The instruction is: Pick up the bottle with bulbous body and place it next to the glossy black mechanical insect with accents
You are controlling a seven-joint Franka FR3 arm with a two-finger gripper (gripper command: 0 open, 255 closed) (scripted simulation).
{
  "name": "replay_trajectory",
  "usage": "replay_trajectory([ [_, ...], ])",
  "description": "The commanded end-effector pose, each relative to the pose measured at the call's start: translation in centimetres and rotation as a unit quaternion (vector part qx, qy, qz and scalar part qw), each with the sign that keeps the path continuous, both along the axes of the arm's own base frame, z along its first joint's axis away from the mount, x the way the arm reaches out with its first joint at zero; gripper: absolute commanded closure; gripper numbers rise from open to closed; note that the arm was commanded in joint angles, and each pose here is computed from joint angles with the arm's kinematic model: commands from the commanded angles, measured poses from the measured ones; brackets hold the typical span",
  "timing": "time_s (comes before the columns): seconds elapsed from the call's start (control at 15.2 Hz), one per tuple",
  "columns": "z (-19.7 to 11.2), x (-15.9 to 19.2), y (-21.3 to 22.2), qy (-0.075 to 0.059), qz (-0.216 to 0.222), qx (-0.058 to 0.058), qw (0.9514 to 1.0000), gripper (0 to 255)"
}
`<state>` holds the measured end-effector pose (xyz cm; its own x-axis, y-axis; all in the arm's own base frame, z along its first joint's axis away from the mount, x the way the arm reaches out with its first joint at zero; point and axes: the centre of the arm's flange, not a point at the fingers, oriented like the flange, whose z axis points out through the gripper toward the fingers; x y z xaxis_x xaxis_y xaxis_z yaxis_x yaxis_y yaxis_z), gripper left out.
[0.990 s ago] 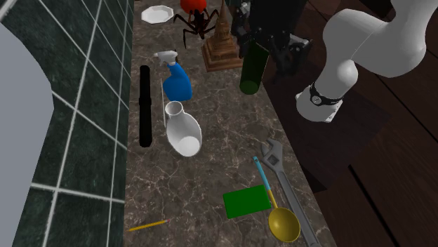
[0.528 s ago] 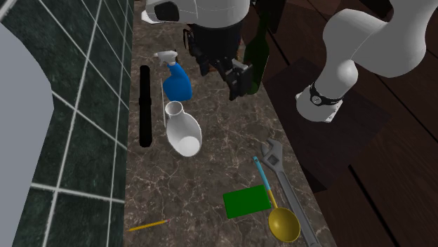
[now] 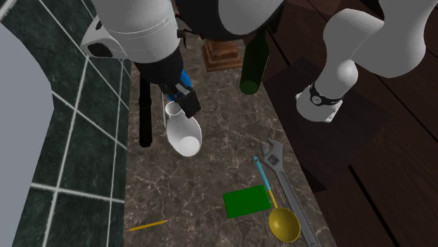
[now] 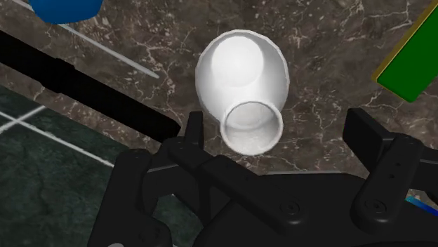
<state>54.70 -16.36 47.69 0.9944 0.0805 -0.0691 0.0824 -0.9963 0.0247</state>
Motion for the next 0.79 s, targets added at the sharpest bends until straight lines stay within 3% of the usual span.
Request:
replay_trajectory([
  [0.0, -0.9, 2.3, -0.9, 0.000, 0.001, 0.001, 1.0000, 0],
  [0.46, -4.6, 2.1, -1.0, 0.000, 0.001, 0.001, 1.0000, 0],
  [0.73, -4.9, 2.0, -1.0, 0.000, 0.001, 0.001, 1.0000, 0],
])
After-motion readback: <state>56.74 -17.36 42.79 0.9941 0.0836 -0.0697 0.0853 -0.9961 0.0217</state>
